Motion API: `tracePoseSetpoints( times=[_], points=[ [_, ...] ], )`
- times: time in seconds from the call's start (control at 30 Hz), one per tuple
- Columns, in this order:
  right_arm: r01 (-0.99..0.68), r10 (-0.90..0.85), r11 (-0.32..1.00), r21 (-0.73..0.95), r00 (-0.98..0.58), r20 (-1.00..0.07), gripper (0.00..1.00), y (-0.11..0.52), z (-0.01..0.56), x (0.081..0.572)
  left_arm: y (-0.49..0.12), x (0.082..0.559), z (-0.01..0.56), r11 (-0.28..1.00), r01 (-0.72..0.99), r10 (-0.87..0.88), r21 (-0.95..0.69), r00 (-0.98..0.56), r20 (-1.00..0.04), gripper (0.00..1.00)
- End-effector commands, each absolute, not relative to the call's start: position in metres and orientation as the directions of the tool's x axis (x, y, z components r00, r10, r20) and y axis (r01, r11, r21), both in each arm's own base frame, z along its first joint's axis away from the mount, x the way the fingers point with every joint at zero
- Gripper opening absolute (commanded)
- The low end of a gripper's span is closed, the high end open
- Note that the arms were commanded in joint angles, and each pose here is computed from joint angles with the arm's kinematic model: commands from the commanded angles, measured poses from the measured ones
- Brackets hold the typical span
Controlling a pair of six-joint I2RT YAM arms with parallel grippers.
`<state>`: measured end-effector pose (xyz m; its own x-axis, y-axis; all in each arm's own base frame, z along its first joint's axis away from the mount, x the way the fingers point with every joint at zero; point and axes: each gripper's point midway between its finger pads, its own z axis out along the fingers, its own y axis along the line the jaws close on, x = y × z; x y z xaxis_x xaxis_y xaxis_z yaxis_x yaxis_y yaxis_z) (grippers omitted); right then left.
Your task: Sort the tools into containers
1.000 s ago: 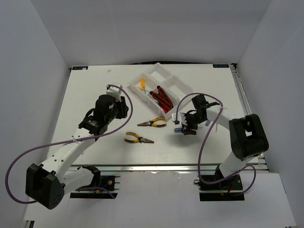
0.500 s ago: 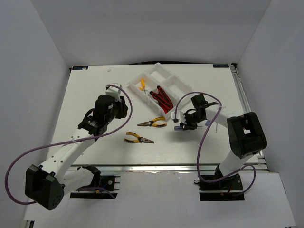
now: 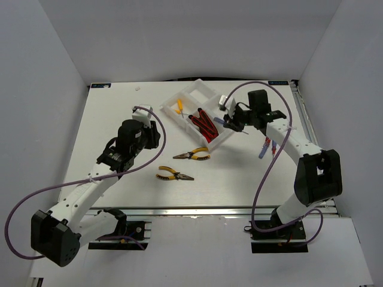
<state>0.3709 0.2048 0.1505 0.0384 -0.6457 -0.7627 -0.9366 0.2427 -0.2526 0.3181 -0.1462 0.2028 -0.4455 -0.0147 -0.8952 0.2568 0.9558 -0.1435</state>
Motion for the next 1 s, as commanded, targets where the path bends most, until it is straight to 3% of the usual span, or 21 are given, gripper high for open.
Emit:
tracePoseSetpoints(
  times=[0.0, 0.23, 0.5, 0.8, 0.97],
  points=[
    [-0.821, -0.493, 0.515, -0.245, -0.05, -0.869, 0.0, 0.2, 0.201, 0.422, -0.14, 0.315, 0.216, 0.958, 0.256, -0.018, -0.13, -0.397, -0.918, 0.48],
    [-0.603, -0.317, 0.78, -0.169, -0.147, -0.937, 0.0, 0.182, 0.215, 0.497, -0.135, 0.317, 0.213, 0.965, 0.24, -0.003, -0.106, -0.393, -0.92, 0.48],
    [-0.572, -0.241, 0.816, -0.087, -0.2, -0.95, 0.0, 0.192, 0.188, 0.543, -0.128, 0.319, 0.211, 0.974, 0.21, 0.01, -0.079, -0.391, -0.921, 0.48],
    [-0.62, -0.243, 0.784, -0.039, -0.247, -0.938, 0.24, 0.206, 0.159, 0.555, -0.125, 0.32, 0.21, 0.979, 0.195, 0.017, -0.064, -0.389, -0.921, 0.49],
    [-0.634, -0.233, 0.773, -0.032, -0.237, -0.943, 0.4, 0.208, 0.171, 0.553, -0.124, 0.319, 0.211, 0.979, 0.194, 0.017, -0.063, -0.388, -0.921, 0.49]
  ],
)
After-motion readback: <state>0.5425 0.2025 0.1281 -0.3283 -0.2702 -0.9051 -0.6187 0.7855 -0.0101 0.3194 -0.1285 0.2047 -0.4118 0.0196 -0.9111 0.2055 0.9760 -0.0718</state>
